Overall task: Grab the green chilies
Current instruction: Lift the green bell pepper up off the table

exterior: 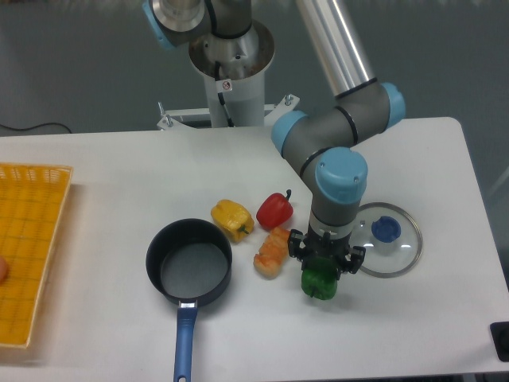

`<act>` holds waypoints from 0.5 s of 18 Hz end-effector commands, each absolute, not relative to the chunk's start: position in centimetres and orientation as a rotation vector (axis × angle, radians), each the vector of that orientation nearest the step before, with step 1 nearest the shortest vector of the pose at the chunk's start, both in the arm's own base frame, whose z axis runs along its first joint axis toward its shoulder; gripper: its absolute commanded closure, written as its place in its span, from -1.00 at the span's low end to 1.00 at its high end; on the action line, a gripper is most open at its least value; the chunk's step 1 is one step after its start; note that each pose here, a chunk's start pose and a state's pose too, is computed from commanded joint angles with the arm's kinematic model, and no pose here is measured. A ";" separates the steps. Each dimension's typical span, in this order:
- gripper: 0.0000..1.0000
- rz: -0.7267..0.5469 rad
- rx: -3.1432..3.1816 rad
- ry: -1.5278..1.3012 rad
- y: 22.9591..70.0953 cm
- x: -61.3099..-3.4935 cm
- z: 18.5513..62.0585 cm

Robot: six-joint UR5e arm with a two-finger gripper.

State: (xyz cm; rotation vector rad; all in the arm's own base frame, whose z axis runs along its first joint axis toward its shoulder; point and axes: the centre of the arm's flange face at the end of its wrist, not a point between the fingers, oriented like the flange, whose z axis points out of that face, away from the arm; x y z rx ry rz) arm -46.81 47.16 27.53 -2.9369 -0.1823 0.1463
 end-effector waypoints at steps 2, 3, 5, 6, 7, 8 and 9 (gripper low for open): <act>0.18 0.194 -2.959 -0.145 46.6 -46.6 29.0; 0.19 0.219 -2.995 -0.116 46.2 -46.5 29.5; 0.19 0.236 -3.057 0.032 45.4 -46.3 30.1; 0.19 0.238 -3.064 0.098 45.2 -46.3 30.5; 0.19 0.235 -3.068 0.143 45.0 -46.2 30.7; 0.19 0.237 -3.072 0.169 44.6 -46.2 31.3; 0.19 0.243 -3.081 0.196 44.4 -46.2 31.8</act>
